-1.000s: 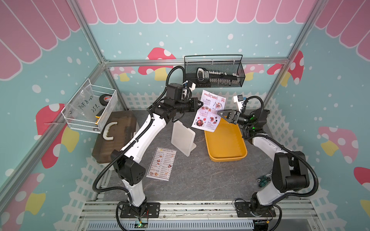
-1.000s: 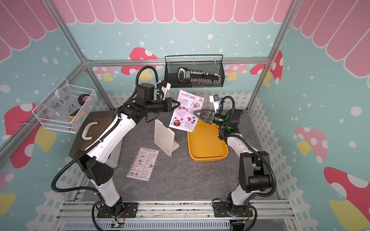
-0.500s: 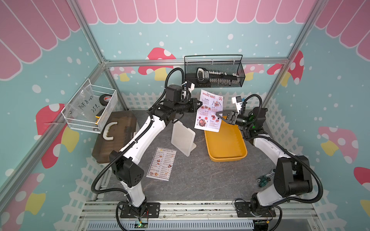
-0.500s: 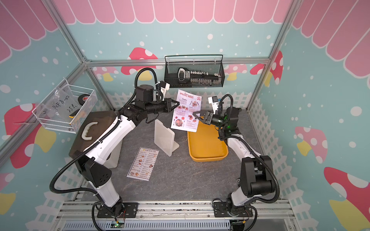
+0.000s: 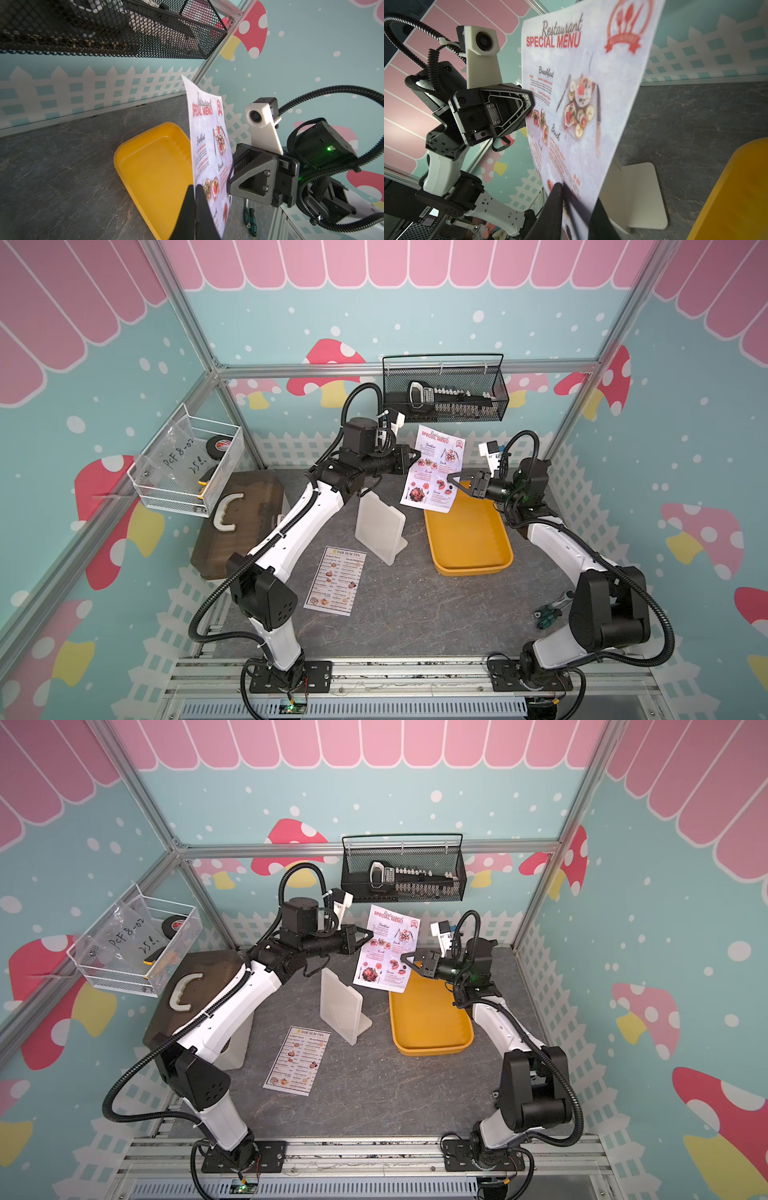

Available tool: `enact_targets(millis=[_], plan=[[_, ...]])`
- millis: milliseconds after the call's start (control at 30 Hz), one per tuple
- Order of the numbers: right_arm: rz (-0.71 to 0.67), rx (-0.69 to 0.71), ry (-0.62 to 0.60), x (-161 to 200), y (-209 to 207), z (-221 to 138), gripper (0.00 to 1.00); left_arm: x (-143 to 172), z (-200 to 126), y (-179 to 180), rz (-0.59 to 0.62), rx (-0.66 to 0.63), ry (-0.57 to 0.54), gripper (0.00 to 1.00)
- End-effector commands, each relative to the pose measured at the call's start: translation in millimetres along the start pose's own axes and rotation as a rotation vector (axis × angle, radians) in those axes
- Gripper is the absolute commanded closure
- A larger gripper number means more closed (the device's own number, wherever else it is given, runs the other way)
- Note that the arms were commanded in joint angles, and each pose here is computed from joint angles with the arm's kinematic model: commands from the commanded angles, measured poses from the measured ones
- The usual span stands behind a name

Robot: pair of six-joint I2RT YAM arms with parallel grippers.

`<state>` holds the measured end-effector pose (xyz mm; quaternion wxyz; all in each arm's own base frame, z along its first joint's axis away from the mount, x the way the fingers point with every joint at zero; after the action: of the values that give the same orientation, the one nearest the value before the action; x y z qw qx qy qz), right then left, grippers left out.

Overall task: Replace the menus in the menu holders
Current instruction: Pick up the menu from the storage box.

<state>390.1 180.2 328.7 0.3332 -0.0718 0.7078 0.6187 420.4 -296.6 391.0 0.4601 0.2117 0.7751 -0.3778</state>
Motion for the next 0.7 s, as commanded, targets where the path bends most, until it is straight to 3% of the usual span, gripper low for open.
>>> enact_targets(millis=[0, 333, 433, 600, 667], plan=[[-0.059, -0.023, -0.020, -8.2, 24.7, -2.2, 0.84, -7.1, -6.9, -3.1, 0.035, 0.020, -0.027, 1.00], [-0.061, -0.014, -0.026, -10.5, 32.5, -0.4, 0.92, -4.9, -2.8, -0.8, 0.024, 0.026, -0.032, 0.99], [-0.070, 0.023, -0.032, -11.6, 32.2, -1.2, 0.96, -7.3, -4.3, 1.4, 0.013, 0.004, -0.045, 0.87], [-0.089, 0.065, -0.031, -11.6, 34.1, -1.5, 1.00, -7.9, -10.3, 11.6, 0.006, -0.070, -0.066, 0.81], [-0.088, 0.078, -0.030, -11.7, 33.5, -2.1, 1.00, -8.0, -12.6, 15.1, -0.003, -0.089, -0.070, 0.70]])
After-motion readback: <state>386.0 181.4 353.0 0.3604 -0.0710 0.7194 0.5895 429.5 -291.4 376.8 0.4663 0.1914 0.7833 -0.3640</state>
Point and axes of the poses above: each gripper's point midway between its finger pads, its own z axis out along the fingers, its own y axis along the line the jaws close on, x = y × z, the point moved 2 cm from there along -z, back along the fingers, and after that the axes turned 8 degrees about z, right-handed, at the moved point
